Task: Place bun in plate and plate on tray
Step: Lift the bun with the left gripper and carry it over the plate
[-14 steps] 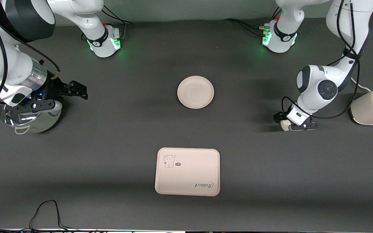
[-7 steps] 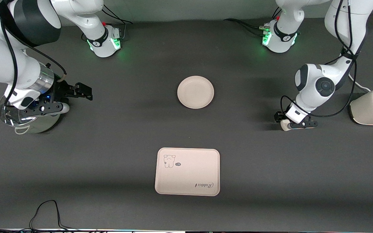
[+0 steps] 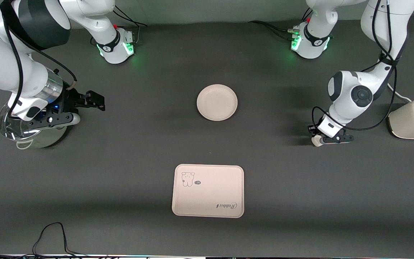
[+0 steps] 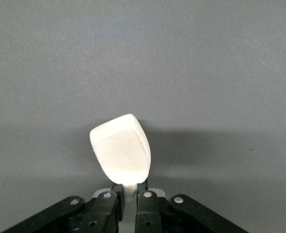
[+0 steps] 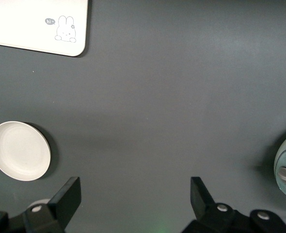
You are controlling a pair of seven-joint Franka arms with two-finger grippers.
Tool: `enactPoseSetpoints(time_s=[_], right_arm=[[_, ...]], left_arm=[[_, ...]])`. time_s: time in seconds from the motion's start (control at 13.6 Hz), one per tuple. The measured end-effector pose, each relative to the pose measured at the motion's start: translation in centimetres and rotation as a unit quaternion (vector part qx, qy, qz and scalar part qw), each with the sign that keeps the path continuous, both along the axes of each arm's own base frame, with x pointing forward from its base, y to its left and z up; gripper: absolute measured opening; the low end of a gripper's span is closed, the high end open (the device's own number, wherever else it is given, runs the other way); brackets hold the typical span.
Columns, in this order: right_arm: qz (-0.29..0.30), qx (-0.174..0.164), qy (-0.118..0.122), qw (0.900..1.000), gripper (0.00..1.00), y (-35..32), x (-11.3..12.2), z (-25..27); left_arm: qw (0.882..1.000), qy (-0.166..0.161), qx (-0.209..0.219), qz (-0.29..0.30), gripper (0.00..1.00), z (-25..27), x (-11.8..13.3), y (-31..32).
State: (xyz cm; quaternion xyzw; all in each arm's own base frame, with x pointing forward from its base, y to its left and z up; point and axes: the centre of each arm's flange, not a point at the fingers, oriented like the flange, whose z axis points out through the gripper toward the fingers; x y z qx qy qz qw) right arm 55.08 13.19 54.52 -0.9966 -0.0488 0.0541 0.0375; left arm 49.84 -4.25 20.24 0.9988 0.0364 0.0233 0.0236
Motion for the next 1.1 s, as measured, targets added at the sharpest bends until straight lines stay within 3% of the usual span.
enactPoseSetpoints(time_s=[0.37,0.73,0.88,1.1], right_arm=[[0.001,0.0,0.001,1.0,1.0,0.1,0.1,-0.1],[0.0,0.006,0.005,1.0,1.0,0.3,0.2,-0.5],[0.0,0.007,0.006,1.0,1.0,0.3,0.2,-0.5],[0.0,0.007,0.006,1.0,1.0,0.3,0.2,-0.6]], left_arm=[[1.0,0.023,0.016,-0.005,0.11,7.4,2.0,-0.2],[0.996,0.079,0.036,-0.022,0.11,19.3,3.4,-2.2],[0.994,0.096,0.041,-0.019,0.11,24.5,3.5,-4.5],[0.995,0.096,0.036,0.007,0.11,29.0,2.4,-12.0]])
